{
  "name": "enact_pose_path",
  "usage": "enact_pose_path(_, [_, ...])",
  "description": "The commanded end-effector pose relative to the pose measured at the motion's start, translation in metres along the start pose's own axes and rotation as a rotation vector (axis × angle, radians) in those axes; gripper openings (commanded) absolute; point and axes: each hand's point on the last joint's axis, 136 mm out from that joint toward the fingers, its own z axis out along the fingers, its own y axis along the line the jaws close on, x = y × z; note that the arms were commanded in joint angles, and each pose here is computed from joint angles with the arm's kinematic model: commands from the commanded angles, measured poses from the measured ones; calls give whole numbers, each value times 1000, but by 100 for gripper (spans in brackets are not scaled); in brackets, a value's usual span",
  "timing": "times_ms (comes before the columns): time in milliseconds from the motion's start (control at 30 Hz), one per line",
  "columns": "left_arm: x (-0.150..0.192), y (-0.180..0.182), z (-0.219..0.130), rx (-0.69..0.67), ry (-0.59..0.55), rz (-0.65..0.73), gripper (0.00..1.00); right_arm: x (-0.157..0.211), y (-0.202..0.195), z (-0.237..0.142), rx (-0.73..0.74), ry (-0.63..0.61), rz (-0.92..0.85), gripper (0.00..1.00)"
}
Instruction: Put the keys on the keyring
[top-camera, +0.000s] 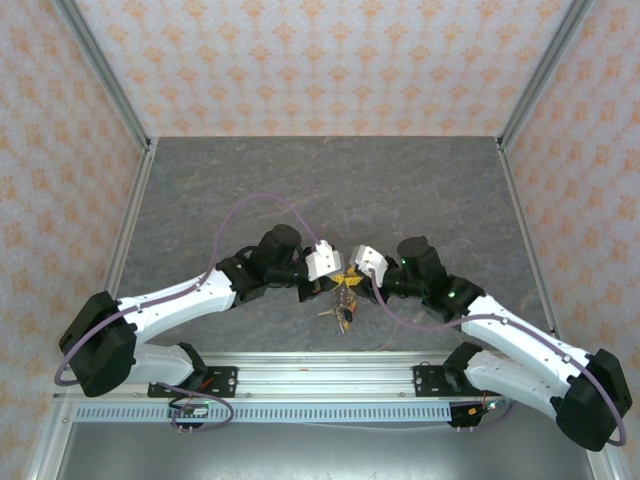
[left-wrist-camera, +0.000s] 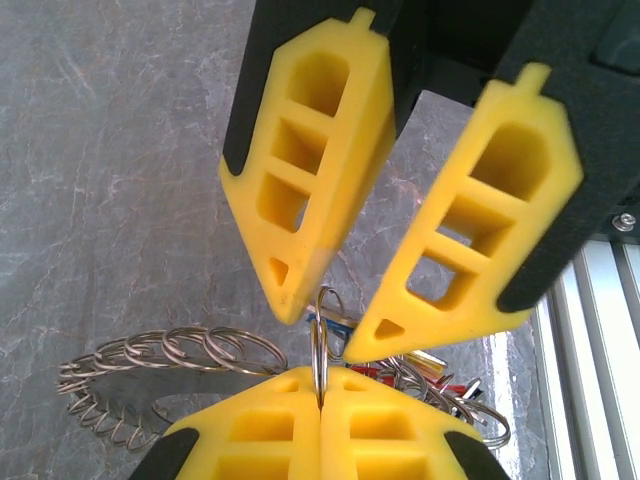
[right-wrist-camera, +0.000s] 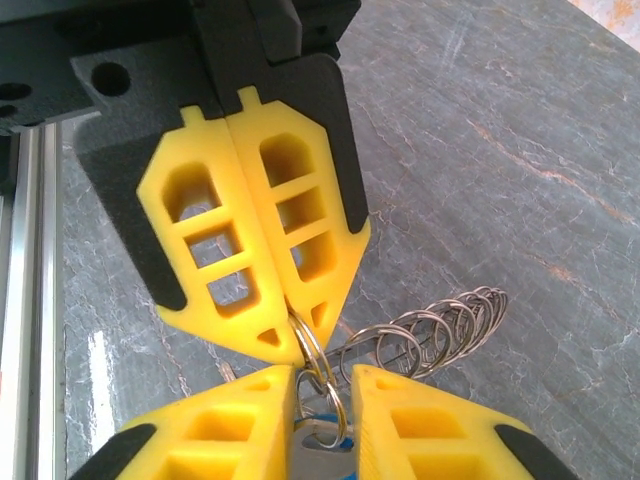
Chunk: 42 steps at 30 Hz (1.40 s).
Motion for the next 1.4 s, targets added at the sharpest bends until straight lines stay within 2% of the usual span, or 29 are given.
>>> enact_pose_path(0, [-27, -4, -9, 19, -74, 61, 0, -14, -3, -2, -9, -22, -25, 15])
enact_pose_path(167, [-24, 3, -8, -22, -64, 57, 0, -13, -1, -2, -24, -6, -21, 1])
enact_pose_path(367, [-15, 7, -1, -29, -26, 49, 18, -23, 3, -5, -58, -27, -27, 0])
enact_pose_path(500, [-11, 4, 4, 9, 17, 52, 21, -25, 6, -4, -82, -21, -39, 0])
enact_pose_path(633, [-7, -1, 6, 56, 55, 70, 18, -29, 5, -5, -80, -35, -54, 0])
enact_pose_path(767, [0, -3, 7, 78, 95, 79, 1, -37, 4, -8, -70, -65, -63, 0])
enact_pose_path(833, [-6, -3, 6, 71, 73, 79, 0, -35, 4, -9, -59, -63, -59, 0])
enact_pose_path(1133, [-34, 0, -5, 30, -90, 51, 0, 13, -3, -5, 15, 21, 51, 15])
enact_pose_path(1367, [-39, -1, -8, 32, -110, 47, 0, 40, -17, -6, 106, 118, 64, 19])
